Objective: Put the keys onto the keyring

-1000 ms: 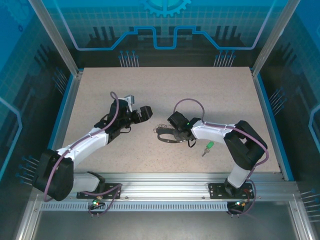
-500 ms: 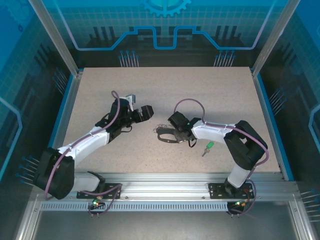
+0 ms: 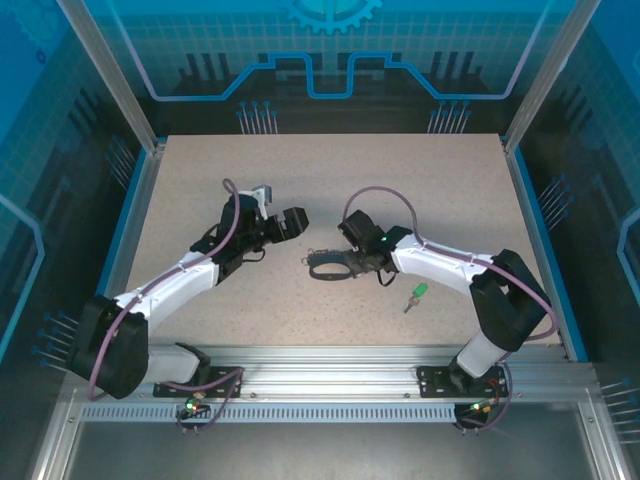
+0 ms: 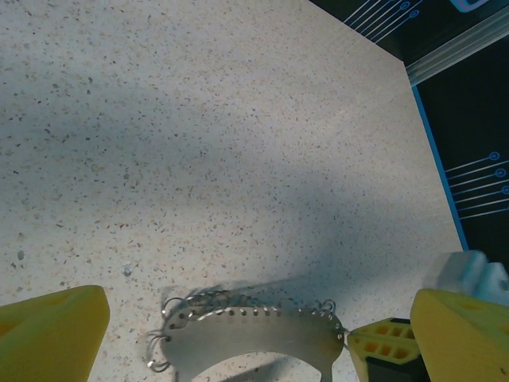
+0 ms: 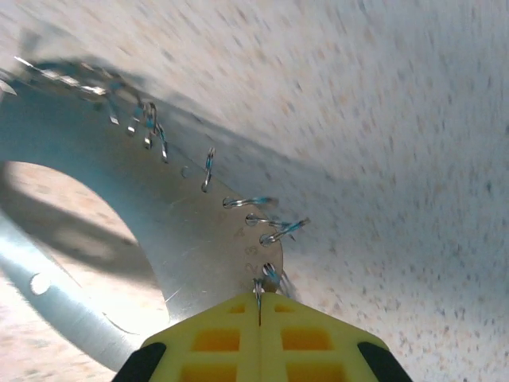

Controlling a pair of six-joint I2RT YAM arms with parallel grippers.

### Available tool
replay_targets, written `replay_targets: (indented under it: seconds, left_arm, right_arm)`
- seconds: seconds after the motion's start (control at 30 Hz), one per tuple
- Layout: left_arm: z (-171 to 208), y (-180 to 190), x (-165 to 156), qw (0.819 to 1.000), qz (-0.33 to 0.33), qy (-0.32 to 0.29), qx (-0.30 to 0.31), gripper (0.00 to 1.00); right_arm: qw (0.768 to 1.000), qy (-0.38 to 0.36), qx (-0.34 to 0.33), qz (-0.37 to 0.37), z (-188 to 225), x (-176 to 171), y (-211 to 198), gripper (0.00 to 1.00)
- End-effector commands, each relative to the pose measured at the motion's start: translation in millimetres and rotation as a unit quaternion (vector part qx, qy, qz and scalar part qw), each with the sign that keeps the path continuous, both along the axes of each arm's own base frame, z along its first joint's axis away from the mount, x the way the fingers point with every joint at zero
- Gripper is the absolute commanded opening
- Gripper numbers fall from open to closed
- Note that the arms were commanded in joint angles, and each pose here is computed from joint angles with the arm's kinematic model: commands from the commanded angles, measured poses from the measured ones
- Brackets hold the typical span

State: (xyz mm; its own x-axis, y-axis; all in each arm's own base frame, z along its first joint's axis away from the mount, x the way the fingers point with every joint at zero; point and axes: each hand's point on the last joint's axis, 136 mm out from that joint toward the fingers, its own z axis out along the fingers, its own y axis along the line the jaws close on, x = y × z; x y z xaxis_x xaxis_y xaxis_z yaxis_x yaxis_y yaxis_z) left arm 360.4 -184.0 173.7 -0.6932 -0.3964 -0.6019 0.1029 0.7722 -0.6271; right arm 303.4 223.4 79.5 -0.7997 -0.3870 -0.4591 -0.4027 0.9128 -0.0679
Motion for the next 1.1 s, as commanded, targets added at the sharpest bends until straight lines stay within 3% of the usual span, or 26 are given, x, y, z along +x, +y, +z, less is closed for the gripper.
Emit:
replay_targets:
  seconds: [0.0, 0.13, 0.33, 0.47, 0.63, 0.87, 1.07]
  left_arm:
    - [21.1, -8.7, 6.9, 1.0, 0.001, -0.002, -0.023, 0.99]
    - [22.4, -3.8, 9.5, 1.0, 0.013, 0.013, -0.004, 0.99]
    - [50.4, 2.3, 3.9, 1.0, 0.004, -0.022, 0.018, 0.99]
    - [69.3, 0.1, -1.1, 0.999, -0.007, -0.041, 0.008, 0.99]
    - [87.5, -13.9, -8.9, 0.999, -0.036, -0.017, -0.035, 0.96]
    - [91.3, -12.0, -27.0, 0.997, -0.045, -0.032, -0.061, 0.96]
    - [85.2, -4.1, -45.2, 0.997, -0.05, -0.03, -0.045, 0.93]
  right_arm:
    - [0.997, -0.004, 0.049, 0.067, 37.0, 0.2, 22.1, 0.0]
    - [0.989, -0.016, 0.108, 0.102, 70.5, 1.0, 40.4, 0.0]
    - [0.97, -0.042, 0.199, 0.134, 114.2, 2.9, 59.1, 0.0]
    - [0.955, -0.061, 0.248, 0.15, 135.6, 1.4, 63.3, 0.0]
    - [0.928, -0.079, 0.324, 0.165, 163.9, 1.5, 65.0, 0.0]
    - [0.915, -0.086, 0.349, 0.186, 186.3, -7.7, 54.9, 0.0]
    - [0.904, -0.084, 0.381, 0.176, 176.0, 8.2, 32.8, 0.0]
